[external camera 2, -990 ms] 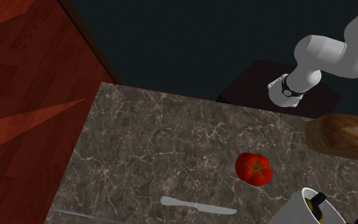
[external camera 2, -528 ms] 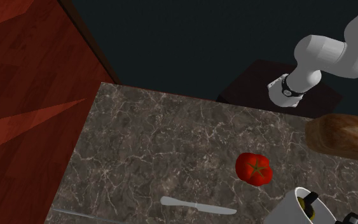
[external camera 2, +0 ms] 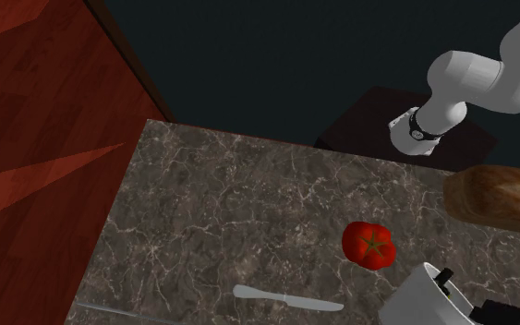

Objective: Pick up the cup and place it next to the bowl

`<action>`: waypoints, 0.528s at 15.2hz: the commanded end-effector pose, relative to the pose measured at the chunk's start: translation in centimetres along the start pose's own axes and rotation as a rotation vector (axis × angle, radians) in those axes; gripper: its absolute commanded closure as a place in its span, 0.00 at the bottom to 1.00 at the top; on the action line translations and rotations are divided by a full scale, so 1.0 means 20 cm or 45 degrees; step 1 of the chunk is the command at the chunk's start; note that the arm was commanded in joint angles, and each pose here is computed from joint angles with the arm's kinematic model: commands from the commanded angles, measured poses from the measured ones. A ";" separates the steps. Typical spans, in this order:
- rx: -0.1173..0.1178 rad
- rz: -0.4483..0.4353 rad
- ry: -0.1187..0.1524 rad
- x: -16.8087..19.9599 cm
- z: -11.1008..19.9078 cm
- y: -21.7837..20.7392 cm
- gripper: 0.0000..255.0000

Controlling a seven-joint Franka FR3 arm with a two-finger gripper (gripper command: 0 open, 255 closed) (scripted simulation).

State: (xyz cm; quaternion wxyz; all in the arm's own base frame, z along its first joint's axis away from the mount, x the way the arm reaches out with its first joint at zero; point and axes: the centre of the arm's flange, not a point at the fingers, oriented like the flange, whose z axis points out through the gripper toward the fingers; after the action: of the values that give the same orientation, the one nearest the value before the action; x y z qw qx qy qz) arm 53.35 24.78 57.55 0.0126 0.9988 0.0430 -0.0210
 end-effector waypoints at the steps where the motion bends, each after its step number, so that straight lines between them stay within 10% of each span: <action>1: 0.000 0.000 0.000 0.00 0.00 0.00 0.00; 8: 0.000 0.000 0.000 0.00 -0.25 0.00 0.00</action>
State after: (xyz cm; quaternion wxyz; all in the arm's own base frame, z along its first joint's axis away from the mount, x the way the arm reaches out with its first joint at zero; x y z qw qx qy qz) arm 53.62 24.79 61.92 0.0124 0.9988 0.0429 -0.0203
